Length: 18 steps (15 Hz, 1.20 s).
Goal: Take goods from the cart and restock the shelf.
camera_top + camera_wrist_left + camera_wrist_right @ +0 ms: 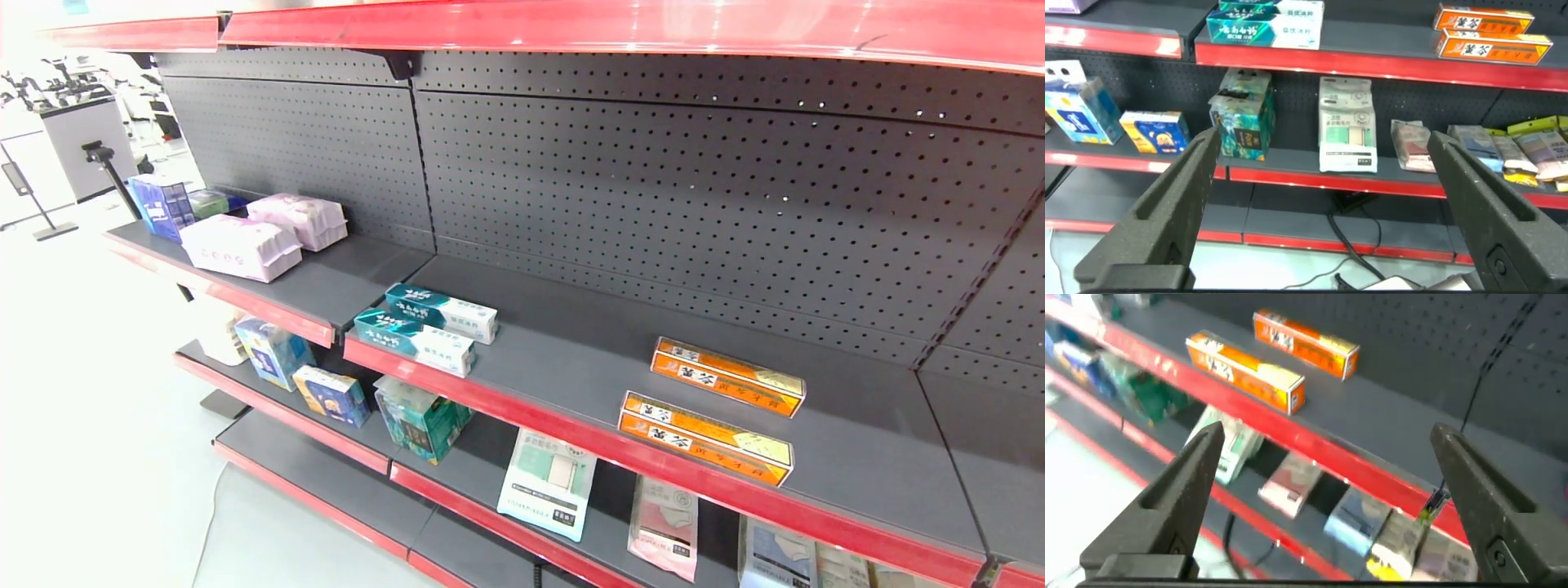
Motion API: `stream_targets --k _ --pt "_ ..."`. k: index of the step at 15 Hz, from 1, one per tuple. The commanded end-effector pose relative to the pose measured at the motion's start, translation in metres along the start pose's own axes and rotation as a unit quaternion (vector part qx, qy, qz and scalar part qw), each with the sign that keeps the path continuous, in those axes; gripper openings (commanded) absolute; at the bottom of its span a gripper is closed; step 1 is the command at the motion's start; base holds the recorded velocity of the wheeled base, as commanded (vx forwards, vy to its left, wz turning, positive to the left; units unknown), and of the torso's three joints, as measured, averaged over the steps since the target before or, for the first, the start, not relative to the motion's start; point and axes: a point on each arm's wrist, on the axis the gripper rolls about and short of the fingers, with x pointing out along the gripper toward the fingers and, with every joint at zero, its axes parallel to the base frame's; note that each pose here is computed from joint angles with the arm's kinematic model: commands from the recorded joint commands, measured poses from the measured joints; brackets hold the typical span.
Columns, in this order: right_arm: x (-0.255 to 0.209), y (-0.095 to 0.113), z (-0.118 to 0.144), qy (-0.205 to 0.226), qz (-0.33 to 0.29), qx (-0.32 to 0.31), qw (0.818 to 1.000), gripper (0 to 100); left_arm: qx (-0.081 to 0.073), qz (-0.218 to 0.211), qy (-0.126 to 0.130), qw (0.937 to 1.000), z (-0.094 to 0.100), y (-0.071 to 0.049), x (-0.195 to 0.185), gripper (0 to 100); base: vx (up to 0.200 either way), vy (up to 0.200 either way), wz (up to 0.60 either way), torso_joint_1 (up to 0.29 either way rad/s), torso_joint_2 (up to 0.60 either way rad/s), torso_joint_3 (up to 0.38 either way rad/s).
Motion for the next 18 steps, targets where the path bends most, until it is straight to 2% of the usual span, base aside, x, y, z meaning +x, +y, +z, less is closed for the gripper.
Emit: stream_targets --k 1,3,5,6,8,11,12,15,18 --pt "-0.0045 0.0008 -0.0073 -0.028 -0.01 0.008 1.0 100 0.003 -0.002 -0.014 0.9999 -0.001 -0.0003 -0.0024 100 0.0 0.0 0.0 0.0 0.0 0.0" --pt "-0.0043 0.0006 -0.0079 -0.026 -0.015 0.059 0.998 100 0.007 -0.001 -0.028 0.9996 -0.0027 -0.0003 -0.0044 100 0.0 0.0 0.0 0.0 0.0 0.0" --pt "-0.0039 0.0008 -0.0088 -0.026 -0.011 0.053 0.998 100 0.012 0.013 -0.028 0.9994 -0.0031 0.0004 -0.0041 100 0.0 0.0 0.0 0.0 0.0 0.0" --pt "-0.004 0.0014 -0.0085 -0.027 0.005 0.05 0.998 100 0.036 0.032 -0.034 0.9983 -0.0038 0.0013 -0.003 100 0.0 0.0 0.0 0.0 0.0 0.0" --pt "-0.0034 0.0012 -0.0083 -0.023 0.002 0.051 0.998 100 0.031 0.035 -0.04 0.9981 -0.004 0.0015 -0.0022 100 0.0 0.0 0.0 0.0 0.0 0.0" --pt "-0.0008 -0.0002 -0.0098 -0.054 -0.033 0.023 0.998 100 0.028 0.064 -0.041 0.9967 -0.0046 0.0029 -0.0019 100 0.0 0.0 0.0 0.0 0.0 0.0" --pt "-0.0003 0.0005 -0.0159 -0.024 -0.029 0.031 0.999 100 0.028 0.074 -0.048 0.9957 -0.0053 0.0034 -0.0008 100 0.0 0.0 0.0 0.0 0.0 0.0" --pt "-0.0003 0.0004 -0.0156 -0.026 -0.029 0.043 0.998 100 0.026 0.085 -0.07 0.9936 -0.0053 0.0041 0.0012 100 0.0 0.0 0.0 0.0 0.0 0.0" --pt "-0.0003 0.0004 -0.0156 -0.026 -0.03 0.052 0.998 100 0.017 0.085 -0.073 0.9936 -0.0047 0.0041 0.0012 100 0.0 0.0 0.0 0.0 0.0 0.0"
